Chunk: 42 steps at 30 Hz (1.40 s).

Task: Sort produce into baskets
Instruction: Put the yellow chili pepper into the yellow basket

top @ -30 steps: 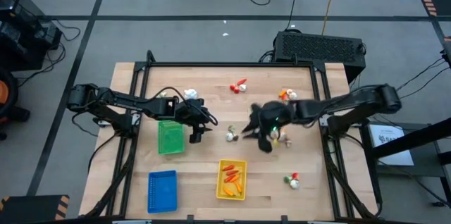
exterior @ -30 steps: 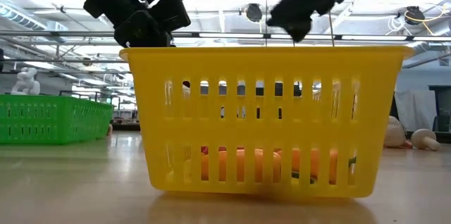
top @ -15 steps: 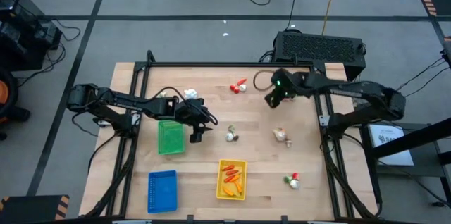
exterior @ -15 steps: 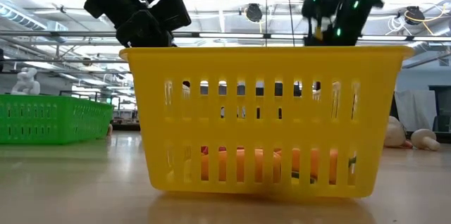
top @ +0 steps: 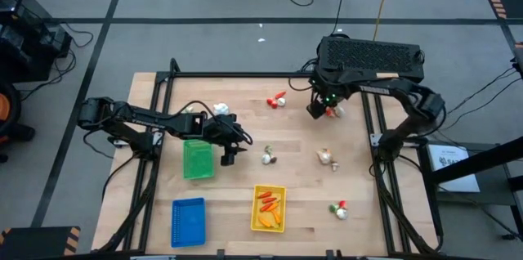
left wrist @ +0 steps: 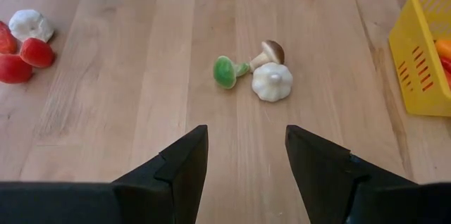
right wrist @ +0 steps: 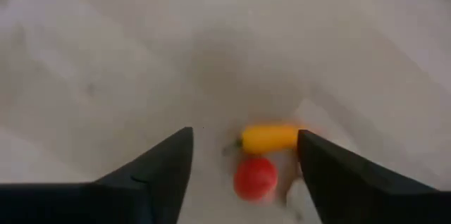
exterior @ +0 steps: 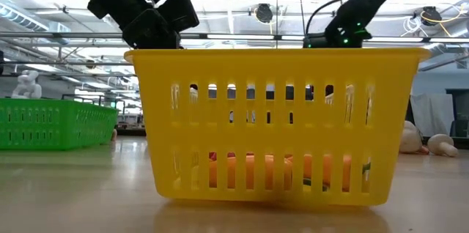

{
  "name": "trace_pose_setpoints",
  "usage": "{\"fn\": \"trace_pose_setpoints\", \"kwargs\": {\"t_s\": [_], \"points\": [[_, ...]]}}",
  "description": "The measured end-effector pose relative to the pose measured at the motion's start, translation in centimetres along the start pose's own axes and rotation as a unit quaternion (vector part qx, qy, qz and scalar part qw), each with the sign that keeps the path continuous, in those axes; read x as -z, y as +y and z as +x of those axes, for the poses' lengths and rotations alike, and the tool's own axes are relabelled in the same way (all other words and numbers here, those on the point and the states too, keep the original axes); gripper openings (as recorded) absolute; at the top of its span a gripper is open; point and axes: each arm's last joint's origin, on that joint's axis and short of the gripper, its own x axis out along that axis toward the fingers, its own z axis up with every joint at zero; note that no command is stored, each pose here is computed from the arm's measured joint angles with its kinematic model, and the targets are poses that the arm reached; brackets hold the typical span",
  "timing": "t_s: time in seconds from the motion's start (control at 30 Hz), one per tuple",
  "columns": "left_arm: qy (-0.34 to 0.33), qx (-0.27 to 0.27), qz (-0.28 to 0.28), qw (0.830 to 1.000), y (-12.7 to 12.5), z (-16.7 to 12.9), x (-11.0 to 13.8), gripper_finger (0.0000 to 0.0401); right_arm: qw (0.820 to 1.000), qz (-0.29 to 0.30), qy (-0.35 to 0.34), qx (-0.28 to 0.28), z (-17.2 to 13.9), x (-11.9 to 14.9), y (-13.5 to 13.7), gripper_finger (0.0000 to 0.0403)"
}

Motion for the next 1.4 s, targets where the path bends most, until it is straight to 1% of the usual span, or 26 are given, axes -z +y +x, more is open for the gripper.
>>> {"fn": "trace_pose_setpoints", "kwargs": {"t_s": [0.07, 0.13, 0.2, 0.27, 0.43, 0.6, 0.7, 0.83, 1.0, 1.1, 1.3, 1.4], "points": [[0.0, 0.0, 0.0, 1.0, 0.0, 0.0, 0.0, 0.0199, 1.0, 0.006, 0.002, 0.002, 0.0, -0.7, 0.0, 0.027], [0.0, 0.0, 0.0, 1.0, 0.0, 0.0, 0.0, 0.0199, 1.0, 0.026, 0.005, 0.0, 0.2, -1.5, 0.0, 0.0288], [0.0, 0.0, 0.0, 1.0, 0.0, 0.0, 0.0, 0.0199, 0.999, 0.047, 0.022, 0.005, 0.5, -2.0, 0.1, 0.0299], [0.001, 0.0, 0.0, 1.0, 0.0, 0.0, 0.0, 0.0199, 0.997, 0.055, 0.046, 0.013, 1.0, -2.1, 0.2, 0.0303], [0.002, 0.0, 0.003, 1.0, 0.0, 0.0, 0.0, 0.0199, 0.993, 0.049, 0.106, 0.033, 2.9, -1.7, 0.3, 0.0295], [0.007, 0.0, 0.013, 1.0, 0.0, 0.0, 0.1, 0.0199, 0.989, 0.041, 0.133, 0.044, 3.9, -1.5, 0.1, 0.0283], [0.012, 0.001, 0.013, 1.0, 0.0, 0.0, 0.2, 0.0199, 0.989, 0.026, 0.14, 0.045, 4.0, -1.5, -0.1, 0.0278], [0.02, 0.001, 0.013, 1.0, 0.0, 0.0, 0.4, 0.0199, 0.987, 0.025, 0.15, 0.044, 4.0, -1.4, -0.5, 0.027], [0.021, 0.001, 0.013, 1.0, 0.0, 0.0, 0.4, 0.0199, 0.987, 0.014, 0.15, 0.046, 4.0, -1.4, -0.5, 0.0238], [0.019, 0.001, 0.012, 1.0, 0.0, 0.0, 0.4, 0.0199, 0.988, 0.015, 0.144, 0.046, 4.0, -1.5, -0.5, 0.0206], [0.018, 0.001, 0.012, 1.0, 0.0, 0.0, 0.4, 0.0199, 0.995, 0.014, 0.1, 0.026, 4.3, -2.2, 0.1, 0.0142], [0.018, 0.001, 0.002, 1.0, 0.0, 0.0, 0.4, 0.0199, 0.996, 0.01, 0.09, 0.021, 4.3, -2.3, 0.5, 0.0115]]}}
